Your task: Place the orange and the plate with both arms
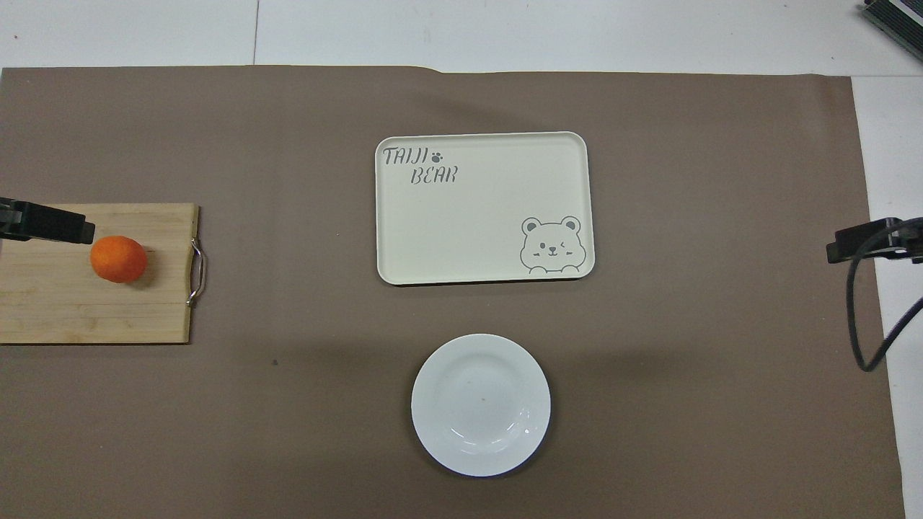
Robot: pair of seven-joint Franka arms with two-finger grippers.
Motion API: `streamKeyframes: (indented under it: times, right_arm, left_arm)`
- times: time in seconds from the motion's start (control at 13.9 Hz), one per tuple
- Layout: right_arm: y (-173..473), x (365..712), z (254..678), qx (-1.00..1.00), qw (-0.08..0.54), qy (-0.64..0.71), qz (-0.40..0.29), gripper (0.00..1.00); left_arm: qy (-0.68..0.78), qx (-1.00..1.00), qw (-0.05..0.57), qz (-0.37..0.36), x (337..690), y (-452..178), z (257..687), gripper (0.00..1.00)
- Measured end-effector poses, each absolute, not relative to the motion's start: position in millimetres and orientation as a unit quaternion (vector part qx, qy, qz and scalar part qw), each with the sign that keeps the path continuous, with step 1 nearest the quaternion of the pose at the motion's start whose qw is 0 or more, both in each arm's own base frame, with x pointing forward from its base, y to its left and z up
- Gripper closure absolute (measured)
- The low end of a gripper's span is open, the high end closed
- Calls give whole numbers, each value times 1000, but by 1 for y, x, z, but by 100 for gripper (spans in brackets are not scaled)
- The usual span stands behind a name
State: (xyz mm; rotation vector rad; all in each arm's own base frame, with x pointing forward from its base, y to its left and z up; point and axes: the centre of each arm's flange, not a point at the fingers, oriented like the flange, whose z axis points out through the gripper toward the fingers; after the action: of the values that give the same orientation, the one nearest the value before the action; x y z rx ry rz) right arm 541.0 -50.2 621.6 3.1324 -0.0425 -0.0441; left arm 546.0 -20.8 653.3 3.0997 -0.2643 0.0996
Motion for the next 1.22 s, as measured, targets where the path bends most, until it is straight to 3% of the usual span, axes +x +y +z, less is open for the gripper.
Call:
streamKeyframes:
  times: [1.22]
  right_arm:
    - [-50,541,622,1000,4,-14,-14,0]
  left_arm:
    - [-76,996,20,32,547,-12,656,0]
